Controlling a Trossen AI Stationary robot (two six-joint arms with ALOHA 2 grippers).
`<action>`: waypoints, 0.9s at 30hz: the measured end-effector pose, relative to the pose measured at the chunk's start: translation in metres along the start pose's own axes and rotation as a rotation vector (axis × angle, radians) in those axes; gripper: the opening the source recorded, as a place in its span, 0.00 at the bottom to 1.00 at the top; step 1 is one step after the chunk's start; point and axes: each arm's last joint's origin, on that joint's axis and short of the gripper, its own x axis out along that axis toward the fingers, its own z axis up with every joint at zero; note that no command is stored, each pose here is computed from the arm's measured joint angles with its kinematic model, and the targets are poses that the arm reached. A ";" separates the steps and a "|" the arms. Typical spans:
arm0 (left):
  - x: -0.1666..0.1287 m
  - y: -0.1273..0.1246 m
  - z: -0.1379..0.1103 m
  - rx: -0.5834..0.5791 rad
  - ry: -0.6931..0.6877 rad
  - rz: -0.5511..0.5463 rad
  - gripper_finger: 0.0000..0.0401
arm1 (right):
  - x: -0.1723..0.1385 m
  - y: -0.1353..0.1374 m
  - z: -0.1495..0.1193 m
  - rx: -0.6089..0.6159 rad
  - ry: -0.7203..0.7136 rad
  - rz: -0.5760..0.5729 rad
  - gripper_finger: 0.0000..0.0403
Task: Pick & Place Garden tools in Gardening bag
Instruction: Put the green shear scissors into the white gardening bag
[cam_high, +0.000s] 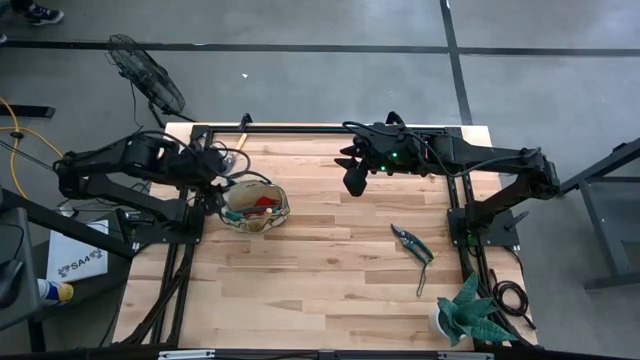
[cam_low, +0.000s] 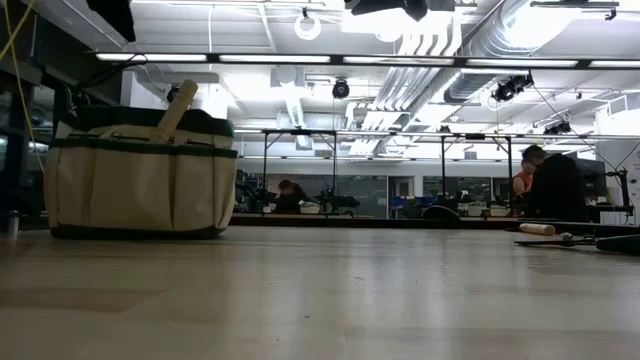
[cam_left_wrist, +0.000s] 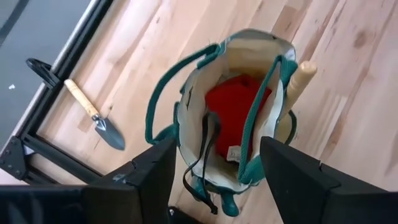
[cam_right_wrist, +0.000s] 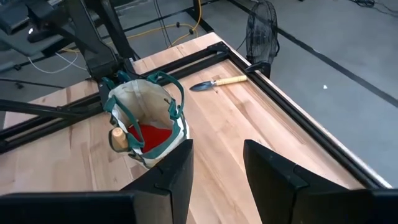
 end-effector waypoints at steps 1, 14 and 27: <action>-0.002 0.000 0.001 -0.002 -0.010 0.004 0.57 | 0.000 0.000 0.000 0.011 0.000 0.000 0.33; -0.008 -0.001 0.010 -0.062 -0.112 -0.022 0.57 | -0.003 -0.003 -0.024 0.218 0.281 0.021 0.33; -0.009 -0.002 0.015 -0.085 -0.175 0.004 0.57 | -0.028 0.018 -0.064 0.389 0.622 -0.104 0.33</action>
